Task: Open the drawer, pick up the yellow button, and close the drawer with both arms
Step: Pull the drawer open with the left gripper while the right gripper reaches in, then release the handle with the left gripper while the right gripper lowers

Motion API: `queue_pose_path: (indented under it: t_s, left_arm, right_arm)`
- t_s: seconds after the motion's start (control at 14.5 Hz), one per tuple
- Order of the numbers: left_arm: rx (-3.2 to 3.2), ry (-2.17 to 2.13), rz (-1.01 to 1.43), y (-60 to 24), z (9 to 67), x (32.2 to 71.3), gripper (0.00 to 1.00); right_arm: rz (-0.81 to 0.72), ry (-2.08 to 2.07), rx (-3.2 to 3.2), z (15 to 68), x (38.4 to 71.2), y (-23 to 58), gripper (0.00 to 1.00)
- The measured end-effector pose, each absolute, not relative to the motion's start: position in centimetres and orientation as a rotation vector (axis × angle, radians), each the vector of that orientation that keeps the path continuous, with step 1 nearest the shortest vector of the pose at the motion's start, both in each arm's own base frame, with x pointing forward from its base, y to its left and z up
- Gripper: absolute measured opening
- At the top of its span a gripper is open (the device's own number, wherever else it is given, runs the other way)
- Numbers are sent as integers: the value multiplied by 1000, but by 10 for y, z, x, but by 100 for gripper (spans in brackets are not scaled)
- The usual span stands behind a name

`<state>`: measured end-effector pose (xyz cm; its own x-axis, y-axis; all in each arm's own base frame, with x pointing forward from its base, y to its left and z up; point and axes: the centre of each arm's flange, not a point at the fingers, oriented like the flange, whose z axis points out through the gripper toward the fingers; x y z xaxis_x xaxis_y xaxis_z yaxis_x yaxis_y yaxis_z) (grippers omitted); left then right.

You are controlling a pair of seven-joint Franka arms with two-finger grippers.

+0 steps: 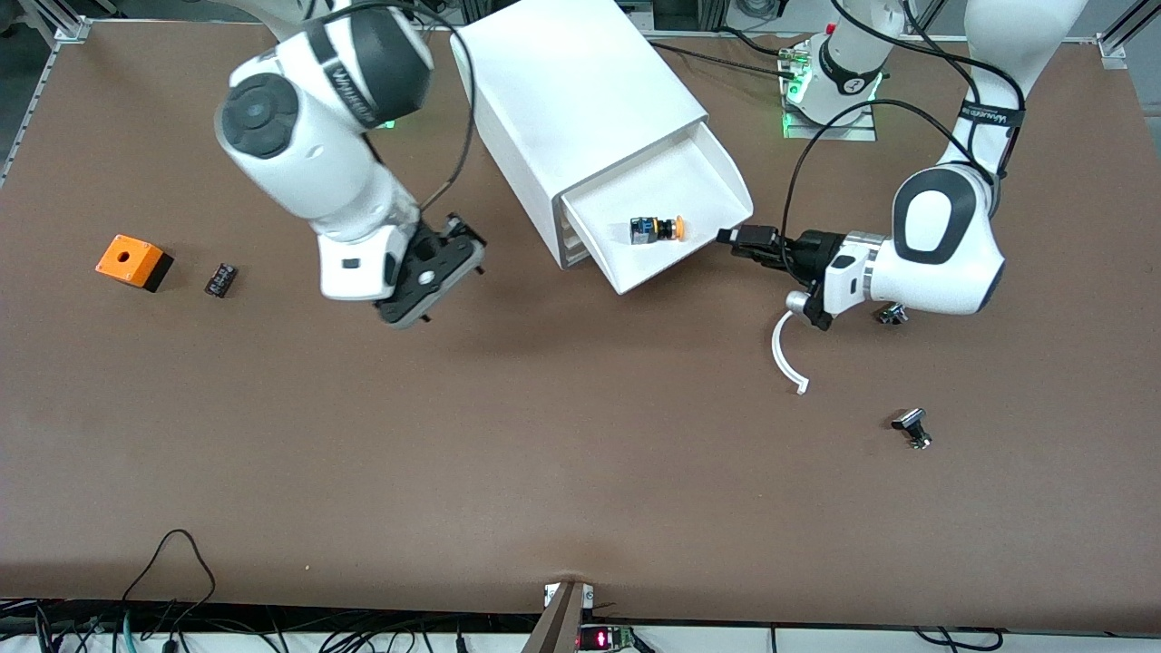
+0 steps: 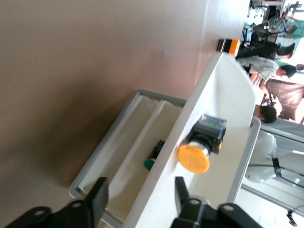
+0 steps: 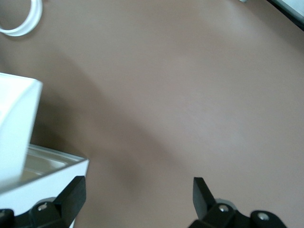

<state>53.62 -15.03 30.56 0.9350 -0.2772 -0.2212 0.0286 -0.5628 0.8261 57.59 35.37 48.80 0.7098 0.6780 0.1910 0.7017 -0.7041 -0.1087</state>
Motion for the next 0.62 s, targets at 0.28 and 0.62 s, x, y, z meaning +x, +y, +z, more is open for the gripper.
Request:
queue_pose_path:
  t_s: [0.28, 0.62]
  left_arm:
    - [2337, -144, -150, -97, 335, 568, 100]
    - [2589, -213, 81, -14, 400, 590, 100]
  right_arm:
    - [-279, -1263, -2651, 480, 540, 430, 100]
    - [-332, -1384, -2562, 488, 514, 497, 100]
